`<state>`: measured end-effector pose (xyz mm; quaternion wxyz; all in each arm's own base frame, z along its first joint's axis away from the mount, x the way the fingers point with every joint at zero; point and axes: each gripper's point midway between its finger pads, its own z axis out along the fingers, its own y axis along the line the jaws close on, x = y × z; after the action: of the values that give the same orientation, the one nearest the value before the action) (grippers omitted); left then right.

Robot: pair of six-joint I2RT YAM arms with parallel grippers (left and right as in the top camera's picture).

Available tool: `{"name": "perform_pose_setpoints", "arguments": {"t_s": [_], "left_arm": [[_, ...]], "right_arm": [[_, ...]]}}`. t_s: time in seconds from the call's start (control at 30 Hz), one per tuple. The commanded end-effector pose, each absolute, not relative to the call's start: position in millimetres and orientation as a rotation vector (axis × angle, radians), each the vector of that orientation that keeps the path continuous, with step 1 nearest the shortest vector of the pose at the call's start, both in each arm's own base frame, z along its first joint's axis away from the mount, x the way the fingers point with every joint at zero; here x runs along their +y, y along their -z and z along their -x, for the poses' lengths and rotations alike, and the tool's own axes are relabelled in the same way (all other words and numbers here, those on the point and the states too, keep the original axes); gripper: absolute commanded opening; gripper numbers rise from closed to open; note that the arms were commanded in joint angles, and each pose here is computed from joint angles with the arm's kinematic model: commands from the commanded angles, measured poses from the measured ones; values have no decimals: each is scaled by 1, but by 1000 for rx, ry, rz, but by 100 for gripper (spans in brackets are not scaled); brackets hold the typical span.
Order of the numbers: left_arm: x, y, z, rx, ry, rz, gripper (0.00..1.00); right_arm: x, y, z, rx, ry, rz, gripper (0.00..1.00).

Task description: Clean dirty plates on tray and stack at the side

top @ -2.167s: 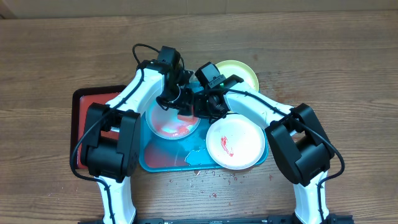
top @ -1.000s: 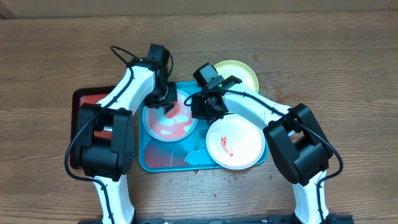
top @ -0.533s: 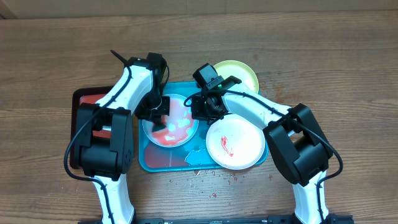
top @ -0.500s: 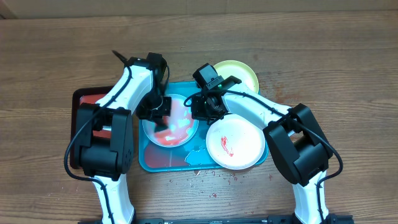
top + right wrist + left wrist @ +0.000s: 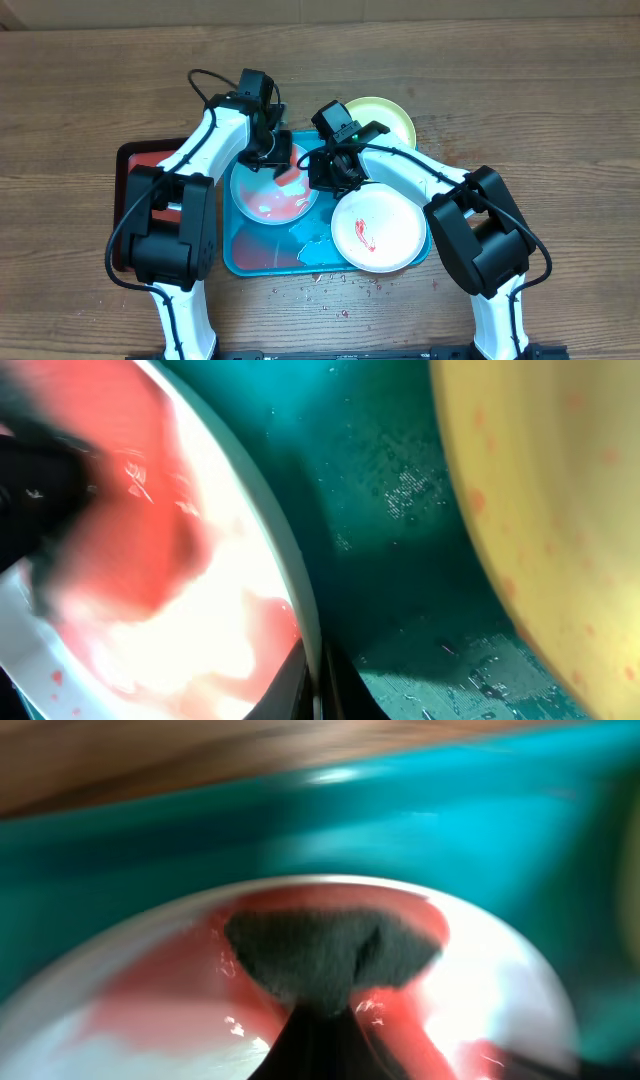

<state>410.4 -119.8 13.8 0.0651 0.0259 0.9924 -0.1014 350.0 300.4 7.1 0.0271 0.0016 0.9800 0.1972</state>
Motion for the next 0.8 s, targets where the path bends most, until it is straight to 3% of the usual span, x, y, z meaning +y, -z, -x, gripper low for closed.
{"name": "perform_pose_setpoints", "arguments": {"t_s": [0.0,0.17,0.27,0.53,0.77], "left_arm": [[-22,-9,-408,2898,-365,554,4],[-20,-25,-393,2969,-394,585,4],[-40,-52,-398,3042,-232,459,4],[-75,-175,-407,2958,128,214,4],[-51,-260,-372,2813,158,268,4]], "right_arm": [[294,2,-350,3044,-556,-9,5],[294,3,-350,3043,-552,-10,4],[293,3,-350,3046,-551,-10,4],[293,-19,-338,3074,-552,143,4],[289,-77,-330,2975,-488,203,4]]}}
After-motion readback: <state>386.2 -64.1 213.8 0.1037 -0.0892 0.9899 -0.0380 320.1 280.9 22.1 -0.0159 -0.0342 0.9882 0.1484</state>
